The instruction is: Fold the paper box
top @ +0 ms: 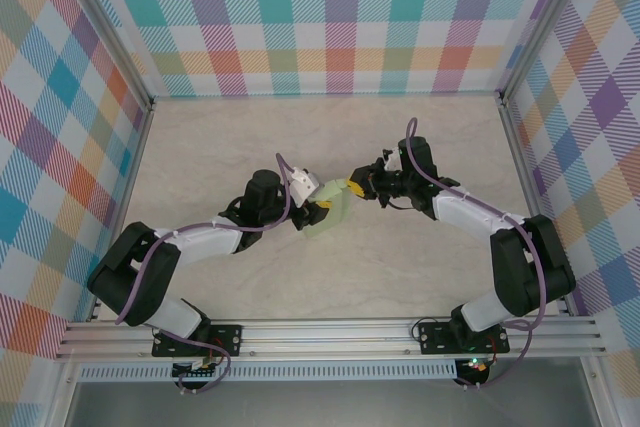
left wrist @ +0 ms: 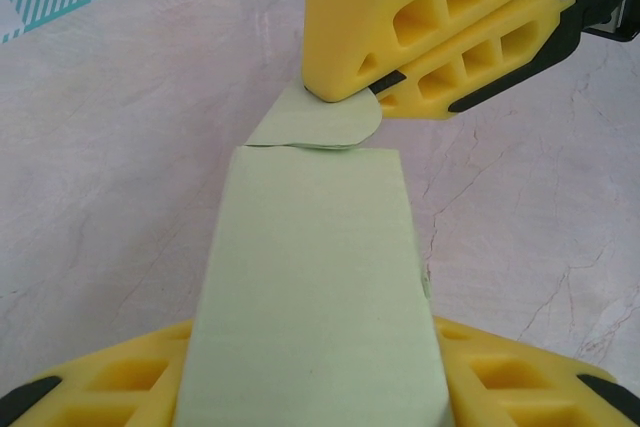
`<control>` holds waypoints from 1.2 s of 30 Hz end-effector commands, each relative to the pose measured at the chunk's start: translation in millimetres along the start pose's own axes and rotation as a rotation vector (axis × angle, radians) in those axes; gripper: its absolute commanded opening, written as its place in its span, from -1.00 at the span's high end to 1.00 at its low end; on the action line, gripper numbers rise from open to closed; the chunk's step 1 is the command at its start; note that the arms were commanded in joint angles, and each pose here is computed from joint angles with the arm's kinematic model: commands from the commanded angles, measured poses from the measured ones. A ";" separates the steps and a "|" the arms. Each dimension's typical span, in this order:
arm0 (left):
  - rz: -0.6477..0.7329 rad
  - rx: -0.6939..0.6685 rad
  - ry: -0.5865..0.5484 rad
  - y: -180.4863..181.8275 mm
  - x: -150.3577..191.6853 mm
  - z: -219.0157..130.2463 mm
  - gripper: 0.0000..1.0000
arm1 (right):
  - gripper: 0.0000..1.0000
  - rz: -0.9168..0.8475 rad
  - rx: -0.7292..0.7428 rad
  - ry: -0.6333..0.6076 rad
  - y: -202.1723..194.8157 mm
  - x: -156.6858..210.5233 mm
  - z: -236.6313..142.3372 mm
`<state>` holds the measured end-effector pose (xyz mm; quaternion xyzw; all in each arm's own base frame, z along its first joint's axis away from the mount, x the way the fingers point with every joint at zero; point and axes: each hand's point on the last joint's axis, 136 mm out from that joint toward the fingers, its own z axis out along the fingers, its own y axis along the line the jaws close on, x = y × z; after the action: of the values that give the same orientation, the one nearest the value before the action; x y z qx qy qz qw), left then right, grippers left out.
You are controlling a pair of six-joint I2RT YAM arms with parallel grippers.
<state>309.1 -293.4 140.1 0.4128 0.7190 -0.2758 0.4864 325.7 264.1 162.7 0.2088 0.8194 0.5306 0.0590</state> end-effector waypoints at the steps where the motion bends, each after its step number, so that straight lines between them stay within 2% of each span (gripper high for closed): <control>1: -0.033 0.027 0.073 -7.9 29.2 2.7 0.05 | 0.83 -0.029 0.034 0.015 -13.1 1.7 5.6; 11: -0.029 0.038 0.090 -10.9 39.4 3.2 0.05 | 0.87 -0.072 0.040 0.010 -24.1 -1.2 8.3; 21: -0.017 0.056 0.091 -13.9 40.5 3.2 0.04 | 0.90 -0.097 0.003 -0.002 -18.7 -13.6 -1.8; 36: -0.035 0.063 0.120 -13.4 45.7 7.3 0.05 | 0.91 -0.102 0.000 0.035 -20.9 -4.6 5.4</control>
<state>308.3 -296.0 133.8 0.4193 0.7124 -0.2803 0.4880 330.8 258.5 160.3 0.1507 0.8210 0.5438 0.0864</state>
